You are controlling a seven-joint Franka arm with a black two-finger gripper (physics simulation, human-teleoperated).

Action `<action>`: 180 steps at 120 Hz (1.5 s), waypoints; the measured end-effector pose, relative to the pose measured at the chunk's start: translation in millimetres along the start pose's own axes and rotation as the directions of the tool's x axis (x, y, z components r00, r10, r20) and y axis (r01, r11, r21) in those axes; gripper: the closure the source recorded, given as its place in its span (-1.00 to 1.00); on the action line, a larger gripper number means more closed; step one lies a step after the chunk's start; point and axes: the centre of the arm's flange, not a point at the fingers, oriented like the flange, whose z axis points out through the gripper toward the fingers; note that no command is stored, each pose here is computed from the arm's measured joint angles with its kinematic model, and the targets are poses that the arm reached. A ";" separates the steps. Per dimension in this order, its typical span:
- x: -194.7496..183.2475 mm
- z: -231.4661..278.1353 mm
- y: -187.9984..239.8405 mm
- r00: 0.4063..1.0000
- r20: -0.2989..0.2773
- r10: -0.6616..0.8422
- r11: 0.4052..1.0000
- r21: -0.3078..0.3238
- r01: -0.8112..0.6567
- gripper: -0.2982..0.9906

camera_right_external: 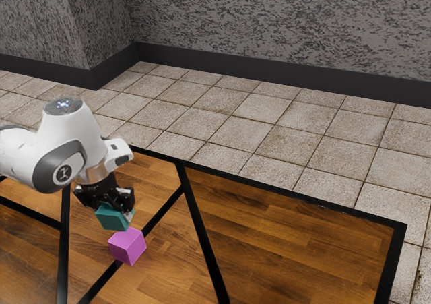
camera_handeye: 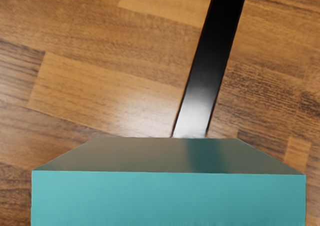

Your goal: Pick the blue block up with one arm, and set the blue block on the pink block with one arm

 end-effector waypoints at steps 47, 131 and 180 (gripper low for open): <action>-6.0 10.3 4.7 0.999 -0.005 0.041 0.999 -0.029 -0.041 0.03; -27.0 8.1 2.6 0.997 -0.012 0.081 0.995 -0.056 -0.081 0.03; -27.3 8.3 2.0 0.987 -0.016 0.162 0.985 -0.057 -0.162 0.03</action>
